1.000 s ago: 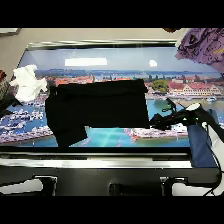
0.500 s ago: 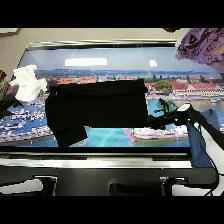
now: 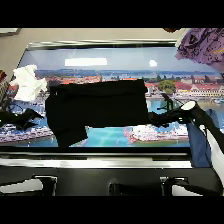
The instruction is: Fold the clothes and pants, and hang the long-sleeved shirts on hangers.
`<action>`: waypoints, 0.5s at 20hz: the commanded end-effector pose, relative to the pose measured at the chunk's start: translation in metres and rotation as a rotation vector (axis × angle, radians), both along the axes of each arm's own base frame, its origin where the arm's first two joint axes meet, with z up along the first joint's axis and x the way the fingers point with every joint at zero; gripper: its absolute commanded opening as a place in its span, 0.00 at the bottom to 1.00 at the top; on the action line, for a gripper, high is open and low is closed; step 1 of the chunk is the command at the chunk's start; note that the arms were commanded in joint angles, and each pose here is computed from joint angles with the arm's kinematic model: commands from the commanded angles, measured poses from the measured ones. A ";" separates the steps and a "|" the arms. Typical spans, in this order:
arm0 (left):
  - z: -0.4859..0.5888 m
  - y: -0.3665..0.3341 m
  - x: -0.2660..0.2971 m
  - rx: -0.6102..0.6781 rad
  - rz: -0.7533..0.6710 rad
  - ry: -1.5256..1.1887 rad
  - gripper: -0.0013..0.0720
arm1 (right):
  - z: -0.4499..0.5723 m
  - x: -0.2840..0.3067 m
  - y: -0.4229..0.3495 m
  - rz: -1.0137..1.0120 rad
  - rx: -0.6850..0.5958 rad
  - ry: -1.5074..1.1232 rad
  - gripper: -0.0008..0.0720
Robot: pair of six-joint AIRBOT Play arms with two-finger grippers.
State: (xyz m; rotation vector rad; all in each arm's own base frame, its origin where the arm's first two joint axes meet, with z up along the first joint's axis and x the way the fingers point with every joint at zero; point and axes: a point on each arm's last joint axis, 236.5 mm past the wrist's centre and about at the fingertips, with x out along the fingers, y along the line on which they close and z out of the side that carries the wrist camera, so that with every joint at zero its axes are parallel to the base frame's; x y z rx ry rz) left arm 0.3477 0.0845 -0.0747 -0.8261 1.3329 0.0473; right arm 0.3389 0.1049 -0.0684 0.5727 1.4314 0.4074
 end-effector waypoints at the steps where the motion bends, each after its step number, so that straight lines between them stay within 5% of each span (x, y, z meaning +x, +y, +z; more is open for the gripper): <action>1: -0.026 -0.019 -0.013 -0.045 -0.017 -0.012 0.86 | 0.009 0.001 0.000 -0.018 -0.001 -0.007 0.06; 10: -0.033 -0.043 -0.002 -0.136 -0.053 -0.047 0.85 | 0.015 0.003 0.002 -0.034 0.014 -0.015 0.06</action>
